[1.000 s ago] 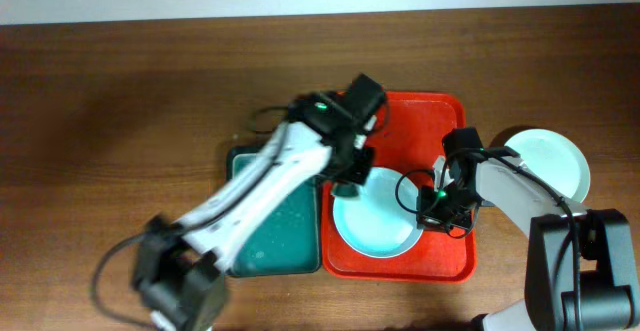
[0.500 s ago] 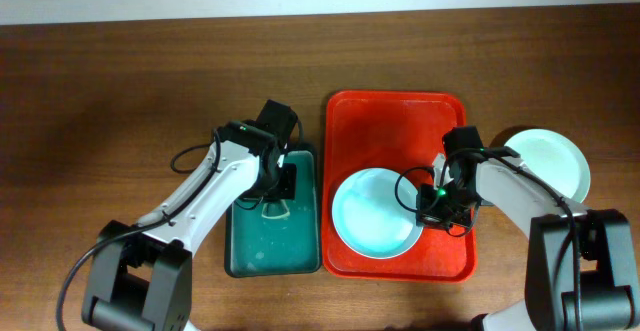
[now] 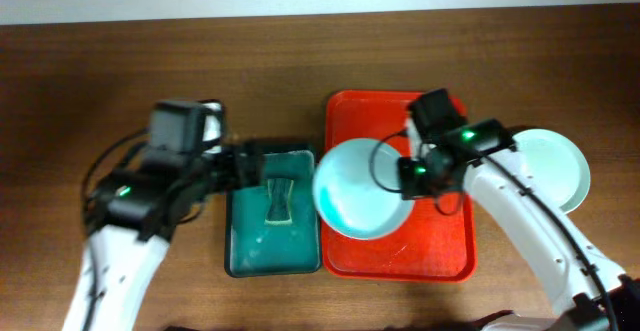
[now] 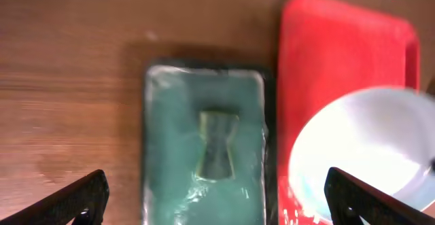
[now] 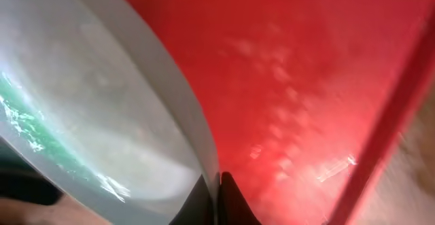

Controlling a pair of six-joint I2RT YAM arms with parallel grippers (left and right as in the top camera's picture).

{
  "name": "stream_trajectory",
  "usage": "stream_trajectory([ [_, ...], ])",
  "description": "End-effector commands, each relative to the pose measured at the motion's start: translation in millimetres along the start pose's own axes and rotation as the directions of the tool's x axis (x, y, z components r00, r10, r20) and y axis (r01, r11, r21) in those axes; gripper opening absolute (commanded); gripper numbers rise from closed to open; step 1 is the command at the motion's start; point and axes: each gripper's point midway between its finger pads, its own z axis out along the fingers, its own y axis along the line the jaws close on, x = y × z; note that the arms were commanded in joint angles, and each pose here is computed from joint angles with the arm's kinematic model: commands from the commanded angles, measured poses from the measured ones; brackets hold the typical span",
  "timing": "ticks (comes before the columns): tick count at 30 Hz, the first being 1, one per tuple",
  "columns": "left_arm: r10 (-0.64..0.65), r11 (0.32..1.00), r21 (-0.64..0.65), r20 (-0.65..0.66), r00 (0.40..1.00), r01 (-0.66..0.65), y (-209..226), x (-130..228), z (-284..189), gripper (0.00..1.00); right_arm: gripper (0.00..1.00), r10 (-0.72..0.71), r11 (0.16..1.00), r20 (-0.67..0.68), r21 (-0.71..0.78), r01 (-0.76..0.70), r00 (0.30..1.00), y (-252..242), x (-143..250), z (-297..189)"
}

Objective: Clean dirty plates on tray and stack at the side
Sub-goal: 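Lift the white plate and tilt it over the water tray with the right gripper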

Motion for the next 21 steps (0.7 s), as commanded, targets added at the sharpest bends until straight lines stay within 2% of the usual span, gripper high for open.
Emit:
stream_trajectory([
  [1,-0.048,0.999,-0.011,0.090,0.995,0.049,16.7,-9.5,-31.7,0.99,0.04,-0.120,0.991,0.156,-0.043,0.128,0.980,56.6,-23.2,-12.7],
  [3,-0.055,0.998,-0.022,0.067,0.996,0.056,20.4,-1.0,-35.1,0.99,0.04,-0.213,0.974,0.256,-0.023,0.227,0.943,94.2,-37.3,-7.9],
  [5,-0.057,0.998,-0.030,0.044,0.997,0.059,22.2,4.8,-34.7,1.00,0.04,-0.216,0.976,0.327,0.109,0.190,0.920,99.6,-45.0,-5.7],
  [11,-0.061,0.997,-0.040,0.016,0.998,0.061,24.3,11.8,-34.6,0.99,0.04,-0.389,0.895,0.524,0.410,0.175,0.758,128.0,-52.8,-61.4],
  [14,-0.061,0.997,-0.040,0.016,0.998,0.061,24.3,11.8,-34.6,0.99,0.04,-0.451,0.845,0.550,0.518,0.137,0.703,126.9,-49.7,-77.5],
  [21,-0.061,0.997,-0.040,0.016,0.998,0.061,24.3,11.8,-34.6,0.99,0.04,-0.534,0.782,0.590,0.617,0.090,0.606,136.7,-38.4,-106.2],
])
